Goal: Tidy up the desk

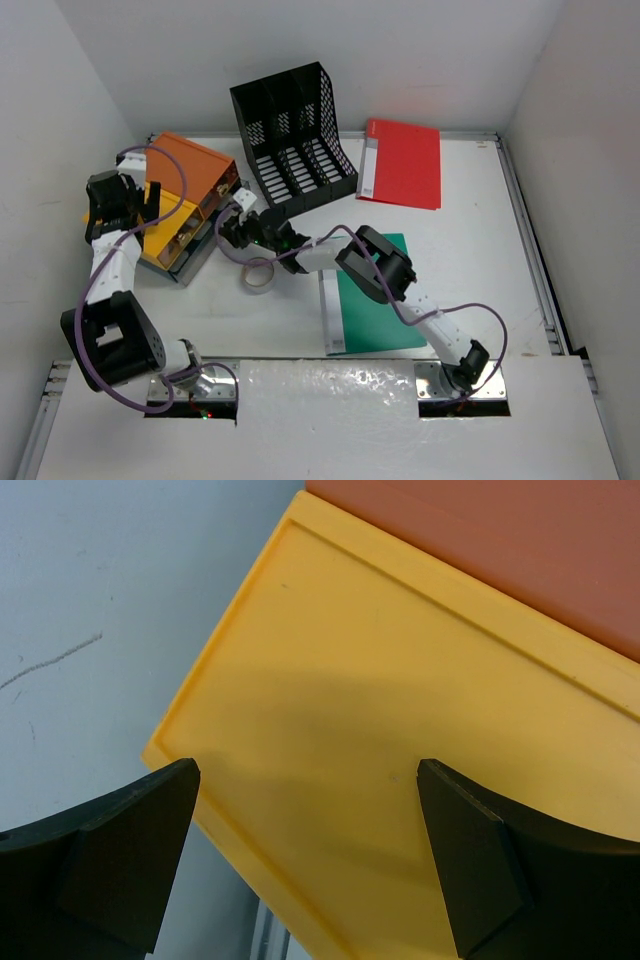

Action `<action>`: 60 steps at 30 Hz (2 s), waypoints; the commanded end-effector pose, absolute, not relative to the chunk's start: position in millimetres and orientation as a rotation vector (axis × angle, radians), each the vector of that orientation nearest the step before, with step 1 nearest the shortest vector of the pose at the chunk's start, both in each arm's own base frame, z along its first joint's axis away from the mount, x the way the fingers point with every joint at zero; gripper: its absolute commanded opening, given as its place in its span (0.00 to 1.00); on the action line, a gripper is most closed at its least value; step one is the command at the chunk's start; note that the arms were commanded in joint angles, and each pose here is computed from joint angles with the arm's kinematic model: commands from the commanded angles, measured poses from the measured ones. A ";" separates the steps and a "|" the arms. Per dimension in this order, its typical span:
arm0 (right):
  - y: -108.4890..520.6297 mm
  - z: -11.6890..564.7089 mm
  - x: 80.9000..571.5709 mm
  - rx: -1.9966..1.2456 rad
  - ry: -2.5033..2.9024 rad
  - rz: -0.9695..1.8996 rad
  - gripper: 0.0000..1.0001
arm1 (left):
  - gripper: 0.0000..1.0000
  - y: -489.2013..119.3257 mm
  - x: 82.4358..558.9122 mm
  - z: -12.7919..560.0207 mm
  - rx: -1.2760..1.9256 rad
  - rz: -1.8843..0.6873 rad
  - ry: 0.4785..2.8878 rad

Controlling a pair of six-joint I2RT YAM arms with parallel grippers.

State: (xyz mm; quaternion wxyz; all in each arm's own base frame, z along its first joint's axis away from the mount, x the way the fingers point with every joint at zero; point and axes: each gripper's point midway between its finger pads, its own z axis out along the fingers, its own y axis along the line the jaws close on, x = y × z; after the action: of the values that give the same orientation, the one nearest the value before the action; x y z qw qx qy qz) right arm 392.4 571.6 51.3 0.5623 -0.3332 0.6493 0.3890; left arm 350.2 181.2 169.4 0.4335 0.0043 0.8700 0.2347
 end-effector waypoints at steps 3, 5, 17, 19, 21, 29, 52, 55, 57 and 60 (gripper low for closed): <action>555.3 69.3 356.6 -0.799 1.549 0.981 0.01 | 0.91 167.6 314.3 130.5 0.048 0.518 2.367; 543.3 61.4 348.9 -0.797 1.571 0.975 0.00 | 0.91 167.6 314.2 131.6 0.048 0.519 2.364; 546.4 70.5 348.4 -0.845 1.565 0.962 0.55 | 0.91 163.5 313.6 136.6 0.038 0.494 2.355; 555.7 61.5 357.6 -0.849 1.583 0.951 0.61 | 0.91 164.5 313.6 139.3 0.037 0.502 2.353; 560.8 52.4 362.1 -0.869 1.600 0.933 0.58 | 0.91 165.0 313.5 141.4 0.036 0.505 2.352; 578.2 39.8 374.3 -0.917 1.616 0.908 0.54 | 0.91 166.5 314.0 144.0 0.035 0.515 2.344; 583.6 61.9 393.7 -0.845 1.533 0.873 0.30 | 0.91 165.9 314.5 138.1 0.040 0.510 2.351; 578.3 55.7 394.2 -0.840 1.545 0.867 0.17 | 0.91 165.6 314.4 138.7 0.043 0.509 2.351; 576.4 61.8 393.4 -0.834 1.530 0.874 0.14 | 0.91 166.2 314.1 139.7 0.045 0.515 2.350; 570.5 60.5 388.8 -0.829 1.528 0.878 0.06 | 0.91 166.2 313.4 139.7 0.044 0.516 2.352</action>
State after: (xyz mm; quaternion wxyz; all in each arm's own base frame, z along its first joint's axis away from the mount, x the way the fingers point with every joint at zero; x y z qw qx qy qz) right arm 386.0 570.5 33.6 0.5338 -0.3673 0.6715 0.3595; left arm 336.7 173.8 169.1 0.4173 0.0078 0.8809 0.2234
